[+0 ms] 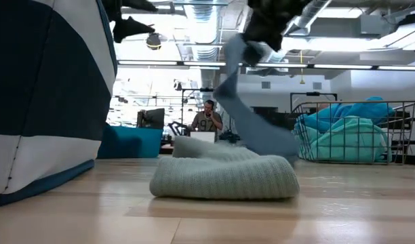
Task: Pick & Place Cloths
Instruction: Put the blue sock into the small blue bin
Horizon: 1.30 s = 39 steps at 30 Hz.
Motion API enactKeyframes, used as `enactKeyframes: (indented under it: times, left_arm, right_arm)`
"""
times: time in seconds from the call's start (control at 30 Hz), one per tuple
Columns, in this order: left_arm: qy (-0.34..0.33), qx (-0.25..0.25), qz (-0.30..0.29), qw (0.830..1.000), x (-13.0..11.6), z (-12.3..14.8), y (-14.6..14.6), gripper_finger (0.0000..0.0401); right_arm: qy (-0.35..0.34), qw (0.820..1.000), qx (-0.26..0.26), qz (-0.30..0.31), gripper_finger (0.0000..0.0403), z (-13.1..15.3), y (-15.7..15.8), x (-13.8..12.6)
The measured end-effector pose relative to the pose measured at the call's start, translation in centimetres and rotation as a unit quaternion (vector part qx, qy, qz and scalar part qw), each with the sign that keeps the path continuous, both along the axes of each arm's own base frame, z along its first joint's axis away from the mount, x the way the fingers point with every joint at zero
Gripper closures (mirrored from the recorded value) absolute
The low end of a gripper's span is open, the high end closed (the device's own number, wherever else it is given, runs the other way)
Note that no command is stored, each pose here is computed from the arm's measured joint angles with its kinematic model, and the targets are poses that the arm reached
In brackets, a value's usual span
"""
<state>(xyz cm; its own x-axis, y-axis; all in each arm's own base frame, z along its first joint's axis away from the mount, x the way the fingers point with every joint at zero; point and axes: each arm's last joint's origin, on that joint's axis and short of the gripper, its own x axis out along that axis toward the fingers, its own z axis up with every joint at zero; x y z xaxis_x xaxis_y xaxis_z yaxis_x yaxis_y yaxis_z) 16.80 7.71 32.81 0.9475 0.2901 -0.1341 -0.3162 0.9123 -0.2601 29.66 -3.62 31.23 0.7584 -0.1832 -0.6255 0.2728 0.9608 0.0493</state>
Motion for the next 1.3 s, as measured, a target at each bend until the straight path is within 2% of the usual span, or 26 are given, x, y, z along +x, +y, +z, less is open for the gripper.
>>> enactKeyframes:
  times: [0.27,0.47,0.6,0.8,0.97,1.1,1.2,1.3]
  left_arm:
    - [-0.010,0.005,-0.036,0.999,2.7,-0.7,-0.1,0.0110]
    - [0.019,-0.007,-0.048,0.999,4.6,-2.1,0.0,0.0110]
    - [0.035,-0.014,-0.056,0.998,5.6,-3.0,0.0,0.0110]
    - [0.032,-0.013,-0.068,0.997,6.4,-3.4,-0.2,0.0111]
    - [0.024,-0.018,-0.109,0.994,6.6,-3.3,-0.6,0.0119]
    - [0.023,-0.019,-0.125,0.992,6.7,-3.3,-1.1,0.0173]
    - [0.019,-0.011,-0.132,0.991,6.8,-3.2,-1.4,0.0255]
    - [0.014,0.000,-0.134,0.991,6.8,-3.0,-1.4,0.0359]
  right_arm:
    - [-0.063,0.997,-0.037,0.013,0.0403,2.6,-1.8,4.0]
    - [-0.099,0.992,-0.072,0.034,0.0403,5.0,-2.2,6.6]
    - [-0.117,0.989,-0.075,0.058,0.0403,6.3,-2.4,7.7]
    - [-0.123,0.986,-0.068,0.084,0.0403,6.3,-2.5,9.4]
    - [-0.129,0.985,-0.064,0.095,0.0403,6.4,-2.2,9.6]
    - [-0.130,0.985,-0.063,0.096,0.0403,6.5,-2.2,9.5]
    - [-0.137,0.984,-0.065,0.095,0.0403,6.9,-2.2,9.3]
    - [-0.134,0.984,-0.065,0.095,0.0402,6.8,-2.2,9.3]
